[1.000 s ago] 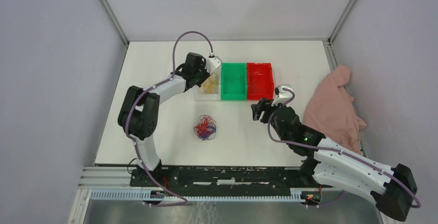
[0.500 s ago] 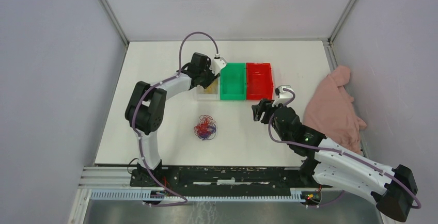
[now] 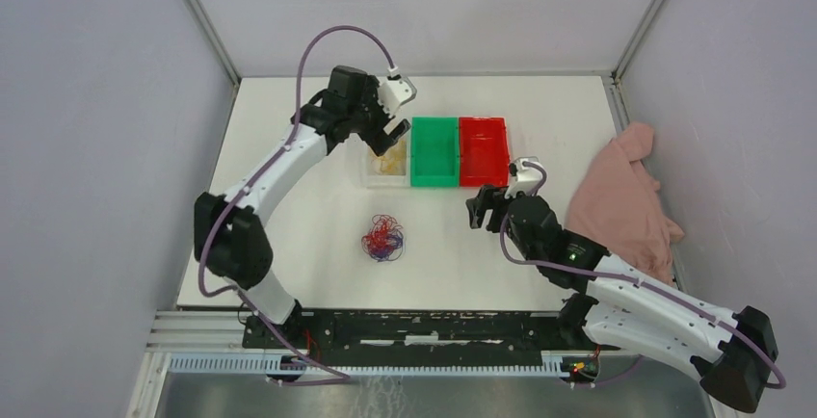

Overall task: Untangle the cables
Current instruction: Place the cable in the bin, then untie the cable.

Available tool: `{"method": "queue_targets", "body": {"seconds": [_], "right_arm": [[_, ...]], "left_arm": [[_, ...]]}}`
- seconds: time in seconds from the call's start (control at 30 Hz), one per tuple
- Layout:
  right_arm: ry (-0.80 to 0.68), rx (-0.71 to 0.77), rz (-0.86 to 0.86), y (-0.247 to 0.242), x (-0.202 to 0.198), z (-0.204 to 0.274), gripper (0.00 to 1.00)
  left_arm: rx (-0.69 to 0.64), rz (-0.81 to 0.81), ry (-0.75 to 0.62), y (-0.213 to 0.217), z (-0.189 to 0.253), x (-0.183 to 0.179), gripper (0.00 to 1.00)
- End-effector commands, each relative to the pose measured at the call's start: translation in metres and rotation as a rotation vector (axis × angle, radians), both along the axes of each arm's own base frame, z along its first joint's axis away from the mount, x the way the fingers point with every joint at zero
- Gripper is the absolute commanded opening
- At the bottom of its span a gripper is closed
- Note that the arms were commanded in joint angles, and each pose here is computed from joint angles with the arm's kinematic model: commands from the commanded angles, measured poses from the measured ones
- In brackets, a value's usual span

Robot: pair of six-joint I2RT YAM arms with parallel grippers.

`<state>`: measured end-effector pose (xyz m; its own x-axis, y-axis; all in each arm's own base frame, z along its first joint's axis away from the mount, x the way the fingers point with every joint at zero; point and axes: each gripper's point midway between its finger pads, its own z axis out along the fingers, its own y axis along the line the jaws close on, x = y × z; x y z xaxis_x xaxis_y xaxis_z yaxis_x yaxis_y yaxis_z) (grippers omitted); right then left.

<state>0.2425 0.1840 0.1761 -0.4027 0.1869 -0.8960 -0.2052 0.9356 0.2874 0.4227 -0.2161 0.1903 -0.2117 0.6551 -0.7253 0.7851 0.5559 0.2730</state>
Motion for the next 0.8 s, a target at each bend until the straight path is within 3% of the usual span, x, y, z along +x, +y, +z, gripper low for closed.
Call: {"method": "queue_targets", "body": {"seconds": [0.0,0.17,0.37,0.77], "right_arm": [[-0.016,0.019,0.047,0.013,0.004,0.023,0.80],[0.018,-0.007,0.078,0.021,0.003,0.018,0.80],[0.065,-0.014,0.122,0.030,-0.001,0.009,0.78],[0.254,0.063,0.193,0.073,-0.005,-0.039,0.71]], "left_arm": [[-0.030,-0.070,0.041,0.012,0.039,-0.063,0.99],[-0.043,-0.178,0.173,0.025,0.002,-0.138,1.00],[-0.034,-0.228,0.290,0.039,-0.048,-0.190,0.89],[-0.079,-0.235,0.314,0.031,-0.093,-0.198,0.75]]}}
